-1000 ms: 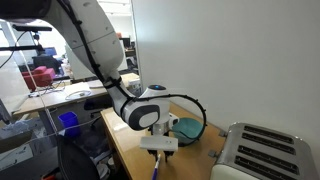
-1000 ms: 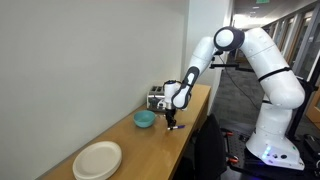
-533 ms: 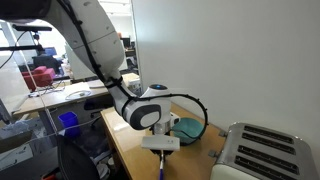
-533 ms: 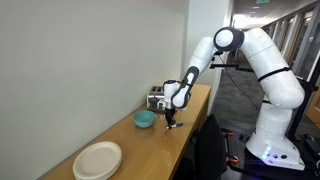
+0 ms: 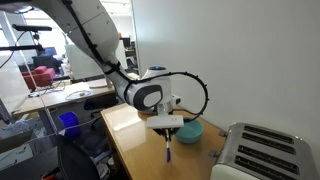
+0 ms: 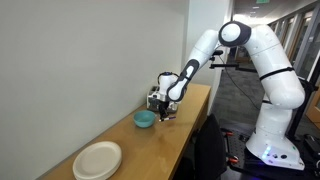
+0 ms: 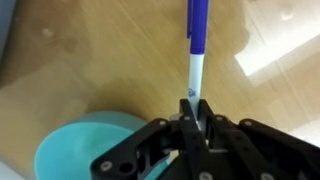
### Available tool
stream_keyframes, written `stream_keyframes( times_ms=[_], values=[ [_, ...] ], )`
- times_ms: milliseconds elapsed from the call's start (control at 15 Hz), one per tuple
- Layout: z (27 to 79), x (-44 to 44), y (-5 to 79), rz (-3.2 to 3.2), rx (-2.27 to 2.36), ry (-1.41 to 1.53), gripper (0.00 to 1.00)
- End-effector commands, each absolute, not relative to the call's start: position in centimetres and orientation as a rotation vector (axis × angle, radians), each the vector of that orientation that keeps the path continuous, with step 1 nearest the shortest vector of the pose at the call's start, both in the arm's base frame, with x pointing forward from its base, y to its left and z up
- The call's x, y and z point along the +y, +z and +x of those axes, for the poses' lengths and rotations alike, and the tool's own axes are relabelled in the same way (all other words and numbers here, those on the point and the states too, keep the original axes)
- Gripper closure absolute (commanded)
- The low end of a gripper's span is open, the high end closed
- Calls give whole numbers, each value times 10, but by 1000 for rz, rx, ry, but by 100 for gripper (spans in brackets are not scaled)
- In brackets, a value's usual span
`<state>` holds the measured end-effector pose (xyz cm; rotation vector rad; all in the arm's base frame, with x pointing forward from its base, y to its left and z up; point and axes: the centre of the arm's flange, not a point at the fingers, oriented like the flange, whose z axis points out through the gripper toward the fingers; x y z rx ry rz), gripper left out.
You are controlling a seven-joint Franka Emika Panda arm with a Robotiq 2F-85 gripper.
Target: Pick the pen on the table and put it in the bowl
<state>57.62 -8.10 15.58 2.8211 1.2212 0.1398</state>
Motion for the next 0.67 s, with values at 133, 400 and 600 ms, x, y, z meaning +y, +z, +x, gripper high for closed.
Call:
stream_keyframes(
  times_ms=[133,400,600],
  values=[
    [618,-62,218,2771,1263,113,97],
    [657,-48,230,2764,1315,115,97],
    [680,-47,214,2799,1318,103,97]
  ],
)
